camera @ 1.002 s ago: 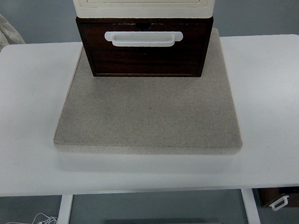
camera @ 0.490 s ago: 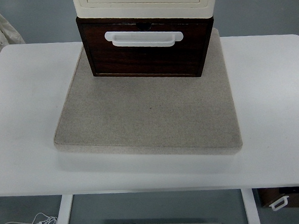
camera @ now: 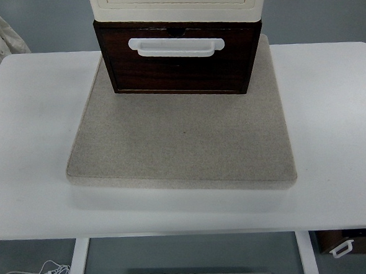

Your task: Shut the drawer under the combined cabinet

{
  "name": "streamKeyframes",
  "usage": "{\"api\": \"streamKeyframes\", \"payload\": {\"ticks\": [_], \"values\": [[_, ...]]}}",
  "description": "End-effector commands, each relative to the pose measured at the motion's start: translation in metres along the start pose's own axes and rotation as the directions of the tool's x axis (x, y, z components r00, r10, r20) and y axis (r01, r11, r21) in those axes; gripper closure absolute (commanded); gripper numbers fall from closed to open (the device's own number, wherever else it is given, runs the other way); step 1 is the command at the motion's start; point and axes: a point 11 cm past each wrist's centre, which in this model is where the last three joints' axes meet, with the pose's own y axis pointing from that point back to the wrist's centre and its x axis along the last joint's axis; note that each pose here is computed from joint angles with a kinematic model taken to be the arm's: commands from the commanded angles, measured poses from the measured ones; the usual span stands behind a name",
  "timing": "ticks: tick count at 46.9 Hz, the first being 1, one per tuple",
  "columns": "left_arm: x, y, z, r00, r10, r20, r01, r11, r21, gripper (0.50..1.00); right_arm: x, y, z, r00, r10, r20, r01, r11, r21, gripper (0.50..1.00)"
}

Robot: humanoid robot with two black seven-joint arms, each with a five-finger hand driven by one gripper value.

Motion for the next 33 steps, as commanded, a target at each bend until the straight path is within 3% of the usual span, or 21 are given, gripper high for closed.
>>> {"api": "streamKeyframes", "payload": {"ticks": [1,18,33], "values": [[0.017,0.005,-0.028,0.999,0.031,-0.017,-0.030,0.998,0.050,0.500,0.000,0.000,0.000,1.000,0.000,-0.005,0.000,1.000,-0.002,0.548],[0.035,0.014,-0.112,0.985,0.103,-0.136,-0.078,0.981,0.175,0.500,0.000,0.000,0.002,1.000,0.000,0.008,0.000,1.000,-0.003,0.548],[0.026,0.013,-0.136,0.961,0.108,-0.255,-0.060,0.980,0.190,0.500,0.001,0.000,0.002,1.000,0.002,0.017,-0.002,1.000,-0.003,0.548]]}}
